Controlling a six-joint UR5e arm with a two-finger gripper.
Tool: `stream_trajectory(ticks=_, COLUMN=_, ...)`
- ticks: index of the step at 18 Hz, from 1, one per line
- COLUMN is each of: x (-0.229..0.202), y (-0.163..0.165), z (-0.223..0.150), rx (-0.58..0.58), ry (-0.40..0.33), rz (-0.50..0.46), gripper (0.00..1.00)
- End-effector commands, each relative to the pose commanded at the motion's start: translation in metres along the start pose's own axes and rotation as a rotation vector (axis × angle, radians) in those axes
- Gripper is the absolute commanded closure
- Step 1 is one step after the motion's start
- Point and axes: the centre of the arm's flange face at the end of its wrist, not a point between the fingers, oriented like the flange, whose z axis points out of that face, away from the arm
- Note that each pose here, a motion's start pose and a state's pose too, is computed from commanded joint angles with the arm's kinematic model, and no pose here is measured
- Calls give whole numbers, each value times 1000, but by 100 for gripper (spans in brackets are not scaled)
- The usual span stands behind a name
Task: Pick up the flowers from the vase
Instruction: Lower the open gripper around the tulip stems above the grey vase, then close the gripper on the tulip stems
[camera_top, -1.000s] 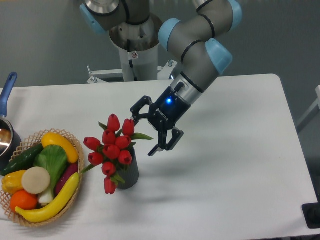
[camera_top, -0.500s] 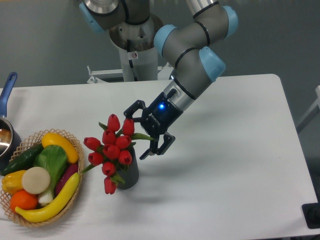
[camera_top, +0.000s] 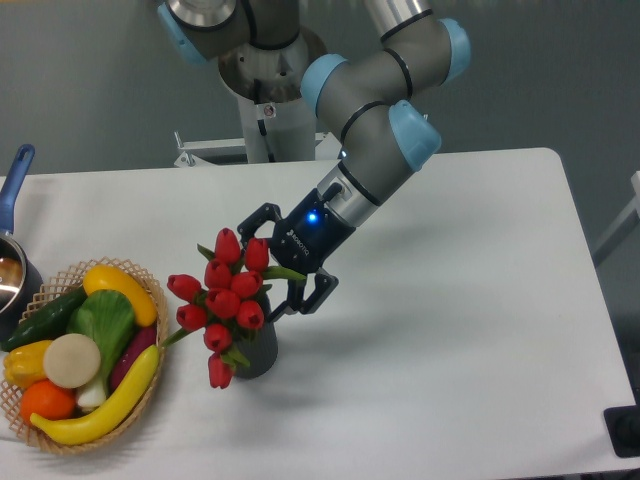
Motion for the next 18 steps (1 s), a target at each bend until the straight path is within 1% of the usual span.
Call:
stream_trajectory(ticks=6, x=1, y=-4, z=12, rx=-3, ry=21, rz=7, gripper=0)
stream_trajectory(ticks=8, x=0, y=0, z=15, rx=-3, ry=27, rz=0, gripper=0)
stream_trajectory(ticks=18, x=-1, y=-4, z=22, rx=2, ry=30, rz=17, gripper=0)
